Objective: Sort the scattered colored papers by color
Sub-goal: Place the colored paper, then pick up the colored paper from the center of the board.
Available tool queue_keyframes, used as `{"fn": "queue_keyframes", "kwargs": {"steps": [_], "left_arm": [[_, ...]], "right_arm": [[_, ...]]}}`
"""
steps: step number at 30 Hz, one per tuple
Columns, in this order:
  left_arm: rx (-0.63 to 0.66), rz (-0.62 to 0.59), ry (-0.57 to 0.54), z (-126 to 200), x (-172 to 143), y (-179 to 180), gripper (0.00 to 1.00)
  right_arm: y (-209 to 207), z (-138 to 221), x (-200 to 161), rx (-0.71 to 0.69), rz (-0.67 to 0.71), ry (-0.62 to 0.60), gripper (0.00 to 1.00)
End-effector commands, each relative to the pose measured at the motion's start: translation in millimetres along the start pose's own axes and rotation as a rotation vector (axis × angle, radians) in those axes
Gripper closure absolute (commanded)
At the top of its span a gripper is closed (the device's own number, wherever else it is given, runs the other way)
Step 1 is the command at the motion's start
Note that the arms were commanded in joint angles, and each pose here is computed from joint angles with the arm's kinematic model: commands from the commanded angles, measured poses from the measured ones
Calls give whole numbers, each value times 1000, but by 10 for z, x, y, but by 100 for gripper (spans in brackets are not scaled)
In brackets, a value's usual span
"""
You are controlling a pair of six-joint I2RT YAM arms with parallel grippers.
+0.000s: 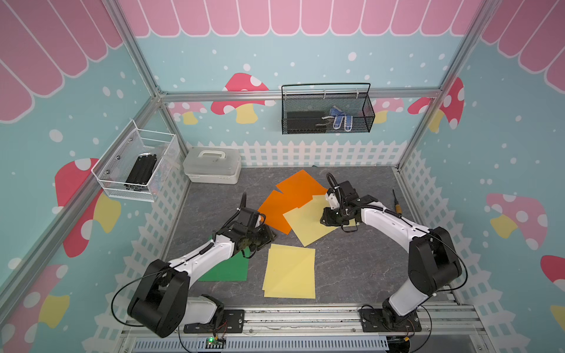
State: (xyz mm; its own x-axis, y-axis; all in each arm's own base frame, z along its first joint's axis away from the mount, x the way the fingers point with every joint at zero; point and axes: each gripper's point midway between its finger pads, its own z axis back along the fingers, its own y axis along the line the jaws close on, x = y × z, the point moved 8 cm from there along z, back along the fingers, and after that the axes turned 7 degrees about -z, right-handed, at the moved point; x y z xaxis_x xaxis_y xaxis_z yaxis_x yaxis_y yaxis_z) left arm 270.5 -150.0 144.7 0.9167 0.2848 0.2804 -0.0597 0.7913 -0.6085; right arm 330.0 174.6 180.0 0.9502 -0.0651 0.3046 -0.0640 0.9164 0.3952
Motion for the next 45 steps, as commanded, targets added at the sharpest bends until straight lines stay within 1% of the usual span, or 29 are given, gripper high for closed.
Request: {"fn": "queue_keyframes", "kwargs": {"steps": [1,3,5,6,9,11,14,19,25,32,35,36,38,40,45], "left_arm": [[-93,-22,-74,-115,392,-114,52],[-107,6,-67,-252,524,-77,53],[-143,25,-65,-377,628,-69,53],[-153,31,-62,-437,678,-78,53],[-183,24,-48,-595,810,-143,53],[-186,23,-50,-657,885,-166,54],[-157,14,-46,-704,942,-165,54],[-116,3,-30,-754,915,-88,54],[-110,2,-4,-821,845,-81,55],[-108,-10,39,-808,595,-198,55],[-74,-7,32,-772,517,-175,55],[-64,-25,44,-798,436,-218,55],[-38,-11,31,-805,447,-152,55],[-40,-3,24,-822,481,-132,55],[-66,-3,35,-864,524,-219,55]], "right_arm": [[-30,-154,118,-35,-9,52,76],[6,-248,184,-14,-4,71,77],[23,-338,254,-17,-1,88,74],[1,-444,267,-28,-1,113,73],[-24,-604,324,-38,-5,138,73],[-47,-690,337,-42,-12,152,73],[-86,-782,349,-49,-18,167,73],[-176,-871,330,-61,-33,191,73],[-264,-899,301,-85,-41,198,73],[-314,-1006,279,-100,-48,224,73],[-342,-1076,255,-106,-57,242,73],[-359,-1099,248,-109,-59,247,73],[-368,-1121,236,-110,-64,254,73],[-375,-1136,224,-108,-65,259,73],[-391,-1142,214,-113,-64,263,73]]}}
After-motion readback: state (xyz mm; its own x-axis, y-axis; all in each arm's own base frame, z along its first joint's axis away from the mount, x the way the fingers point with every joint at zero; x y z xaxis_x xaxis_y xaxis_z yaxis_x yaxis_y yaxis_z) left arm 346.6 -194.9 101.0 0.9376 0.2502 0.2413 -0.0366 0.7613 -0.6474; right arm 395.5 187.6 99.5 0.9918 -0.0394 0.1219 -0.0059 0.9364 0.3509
